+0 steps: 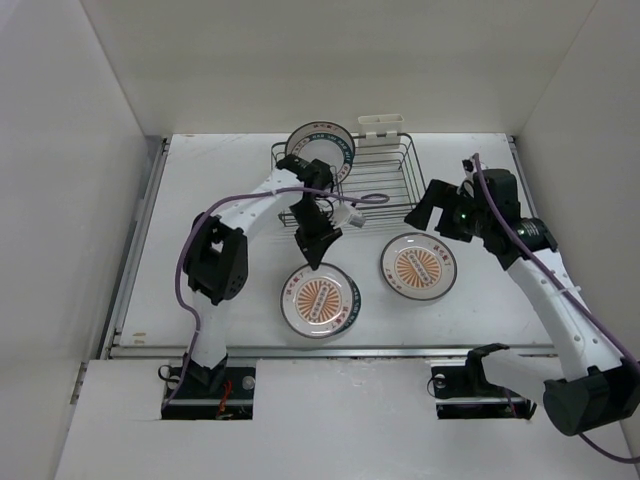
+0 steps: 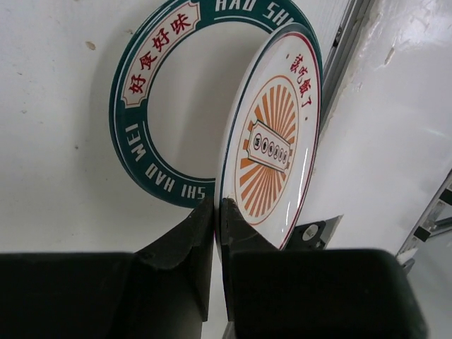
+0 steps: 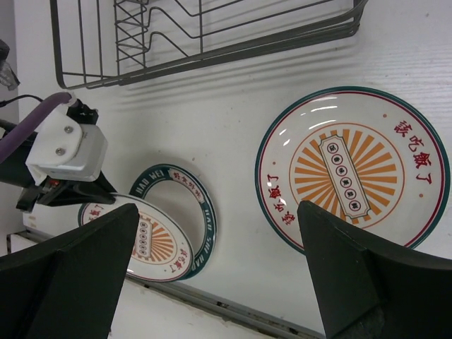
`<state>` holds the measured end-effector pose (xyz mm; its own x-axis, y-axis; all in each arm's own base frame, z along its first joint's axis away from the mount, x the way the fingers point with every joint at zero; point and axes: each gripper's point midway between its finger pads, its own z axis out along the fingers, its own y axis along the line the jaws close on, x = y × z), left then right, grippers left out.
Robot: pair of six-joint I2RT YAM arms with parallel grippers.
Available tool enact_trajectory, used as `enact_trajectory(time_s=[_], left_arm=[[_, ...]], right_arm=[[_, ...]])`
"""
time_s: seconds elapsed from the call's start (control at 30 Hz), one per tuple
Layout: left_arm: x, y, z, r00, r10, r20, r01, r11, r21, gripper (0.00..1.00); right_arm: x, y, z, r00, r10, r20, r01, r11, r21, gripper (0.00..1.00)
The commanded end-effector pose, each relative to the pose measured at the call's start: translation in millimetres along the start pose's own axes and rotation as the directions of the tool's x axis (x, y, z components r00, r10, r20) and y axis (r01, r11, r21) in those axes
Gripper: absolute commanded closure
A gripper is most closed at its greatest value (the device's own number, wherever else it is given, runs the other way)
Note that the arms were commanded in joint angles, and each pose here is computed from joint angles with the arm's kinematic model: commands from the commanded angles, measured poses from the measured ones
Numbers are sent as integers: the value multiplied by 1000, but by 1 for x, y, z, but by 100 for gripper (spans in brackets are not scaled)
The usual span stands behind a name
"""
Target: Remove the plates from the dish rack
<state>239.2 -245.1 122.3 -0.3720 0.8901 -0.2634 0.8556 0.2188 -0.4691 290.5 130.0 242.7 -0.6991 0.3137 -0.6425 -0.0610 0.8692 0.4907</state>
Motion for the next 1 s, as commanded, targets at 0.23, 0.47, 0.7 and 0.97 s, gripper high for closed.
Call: enact_trajectory(time_s=[0.23,0.47,0.7,0.97], left_arm=[[12,-20,5,994,-66,-83,70,997,43,30],[-33,-1,-62,962,-148,231,184,973,-141,0],[-32,61,-161,781,-279,559,573,678,-461,0],[24,148,-216,586,-399,705,810,262,-525,0]], right_arm=[[-4,6,-4,999,-22,48,24,999,-31,0],[-35,22,2,994,-72,84,77,995,-56,0],[-98,50,25,974,-144,173,161,983,-84,0],[-169,93,105,931,-289,221,326,933,-155,0]])
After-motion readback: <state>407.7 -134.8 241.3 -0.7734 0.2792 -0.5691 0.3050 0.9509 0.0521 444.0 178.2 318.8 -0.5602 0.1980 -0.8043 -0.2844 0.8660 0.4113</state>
